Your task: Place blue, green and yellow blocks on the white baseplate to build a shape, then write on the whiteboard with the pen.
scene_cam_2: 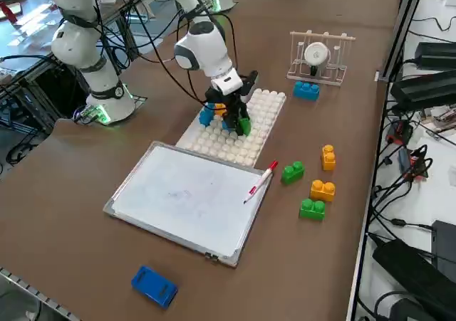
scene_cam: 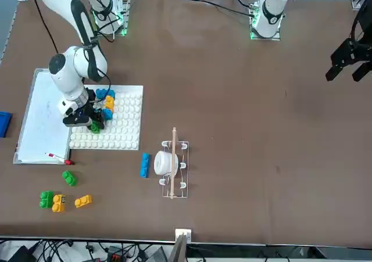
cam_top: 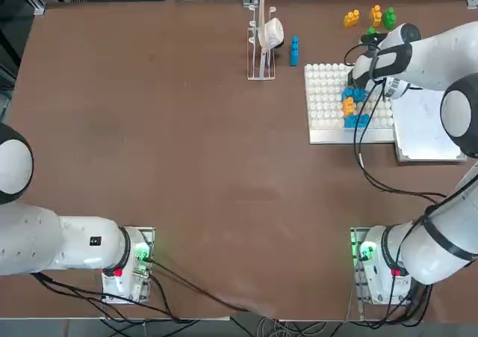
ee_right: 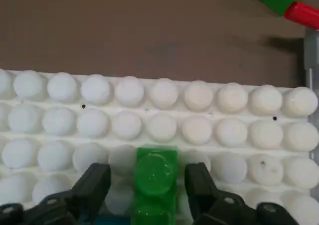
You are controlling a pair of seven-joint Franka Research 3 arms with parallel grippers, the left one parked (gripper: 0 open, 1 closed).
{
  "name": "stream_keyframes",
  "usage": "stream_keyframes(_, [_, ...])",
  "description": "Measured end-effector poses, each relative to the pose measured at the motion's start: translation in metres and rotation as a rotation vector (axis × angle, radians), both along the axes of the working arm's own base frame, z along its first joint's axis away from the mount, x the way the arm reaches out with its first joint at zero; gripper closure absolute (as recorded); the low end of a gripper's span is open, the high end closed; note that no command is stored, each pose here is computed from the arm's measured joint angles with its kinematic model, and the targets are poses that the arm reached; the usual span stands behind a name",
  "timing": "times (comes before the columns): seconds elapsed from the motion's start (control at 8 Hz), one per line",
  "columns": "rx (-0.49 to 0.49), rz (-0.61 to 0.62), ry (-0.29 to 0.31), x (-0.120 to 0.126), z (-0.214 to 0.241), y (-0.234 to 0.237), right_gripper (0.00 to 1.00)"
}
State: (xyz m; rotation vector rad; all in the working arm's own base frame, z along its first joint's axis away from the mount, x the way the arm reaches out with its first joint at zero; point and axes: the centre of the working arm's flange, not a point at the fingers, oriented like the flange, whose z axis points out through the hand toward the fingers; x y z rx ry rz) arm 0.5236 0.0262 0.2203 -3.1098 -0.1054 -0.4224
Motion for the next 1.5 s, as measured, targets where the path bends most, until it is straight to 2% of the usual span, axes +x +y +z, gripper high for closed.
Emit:
stream_keyframes(0.12, [0.002, 0.003, -0.006, 0.002, 0.003, 0.002, 0.00])
stream_keyframes(0.62, [0.034, 0.008, -0.054, 0.011, 0.035, 0.007, 0.00])
stream_keyframes(0.88, [0.085, 0.016, -0.039, 0.030, 0.063, 0.023, 0.00])
stream_keyframes(1.12, [0.153, -0.035, -0.005, 0.058, 0.092, 0.056, 0.00])
stream_keyframes(1.25, [0.177, -0.074, -0.006, 0.072, 0.100, 0.081, 0.00])
stream_keyframes(1.5, [0.196, -0.157, -0.003, 0.093, 0.087, 0.136, 0.00])
